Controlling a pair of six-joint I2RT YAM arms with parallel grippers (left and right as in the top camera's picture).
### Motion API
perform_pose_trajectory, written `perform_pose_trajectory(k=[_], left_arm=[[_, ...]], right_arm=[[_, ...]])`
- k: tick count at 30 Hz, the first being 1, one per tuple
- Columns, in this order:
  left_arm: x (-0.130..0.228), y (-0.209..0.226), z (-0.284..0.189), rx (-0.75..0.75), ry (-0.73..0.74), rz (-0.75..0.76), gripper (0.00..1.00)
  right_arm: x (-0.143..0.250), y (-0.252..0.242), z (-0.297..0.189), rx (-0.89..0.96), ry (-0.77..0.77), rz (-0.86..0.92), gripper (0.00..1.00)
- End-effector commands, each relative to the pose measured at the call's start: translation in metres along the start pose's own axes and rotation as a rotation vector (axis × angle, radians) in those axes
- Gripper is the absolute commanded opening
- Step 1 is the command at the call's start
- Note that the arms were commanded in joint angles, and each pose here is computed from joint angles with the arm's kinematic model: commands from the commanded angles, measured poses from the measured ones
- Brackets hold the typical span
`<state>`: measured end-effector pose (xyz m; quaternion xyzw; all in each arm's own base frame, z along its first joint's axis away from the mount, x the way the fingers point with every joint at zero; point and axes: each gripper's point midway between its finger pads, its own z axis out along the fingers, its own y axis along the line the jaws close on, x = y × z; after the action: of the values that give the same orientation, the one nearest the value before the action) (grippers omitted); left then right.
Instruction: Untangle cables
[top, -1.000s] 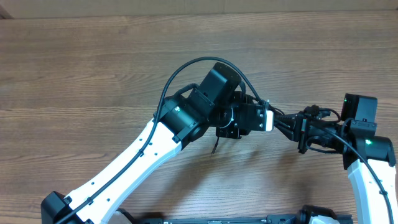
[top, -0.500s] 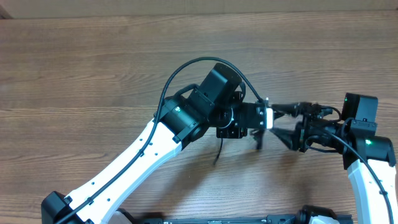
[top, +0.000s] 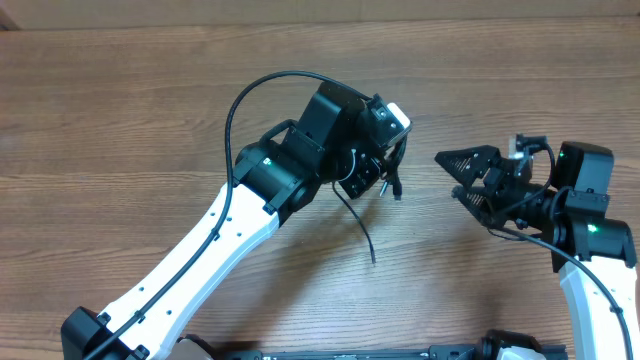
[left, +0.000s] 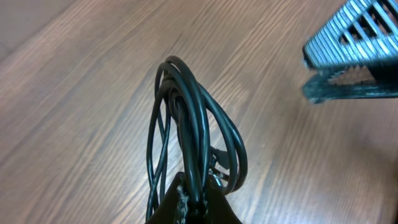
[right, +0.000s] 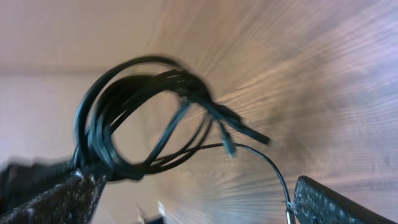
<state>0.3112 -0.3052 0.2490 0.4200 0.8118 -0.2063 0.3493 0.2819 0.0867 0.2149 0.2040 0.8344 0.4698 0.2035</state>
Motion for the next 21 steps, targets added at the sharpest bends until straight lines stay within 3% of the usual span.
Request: perform_pose_trajectory(k=[1, 7, 11, 18, 20, 21], left_arm=[[-0.011, -0.019, -0.002, 0.114, -0.042, -0.040, 0.04], [-0.022, -0.044, -0.007, 0.264, -0.085, -0.076, 0.04], [-0.025, -0.055, -0.010, 0.323, -0.097, -0.076, 0.04], [-0.024, -0.055, -0.009, 0.320, -0.093, -0.075, 0.04], [-0.024, -0.051, -0.008, 0.299, -0.091, -0.082, 0.04], [-0.023, -0.044, -0.006, 0.261, -0.085, -0.102, 0.04]], right_arm=[[0.012, 0.027, -0.003, -0.131, 0.056, -0.310, 1.00], [0.033, 0.044, 0.004, -0.213, 0.122, -0.515, 1.00], [0.044, 0.063, 0.009, -0.289, 0.151, -0.603, 0.89], [0.055, 0.075, 0.015, -0.329, 0.176, -0.666, 0.19], [0.055, 0.075, 0.015, -0.328, 0.177, -0.664, 0.04], [0.055, 0.075, 0.015, -0.329, 0.178, -0.662, 0.04]])
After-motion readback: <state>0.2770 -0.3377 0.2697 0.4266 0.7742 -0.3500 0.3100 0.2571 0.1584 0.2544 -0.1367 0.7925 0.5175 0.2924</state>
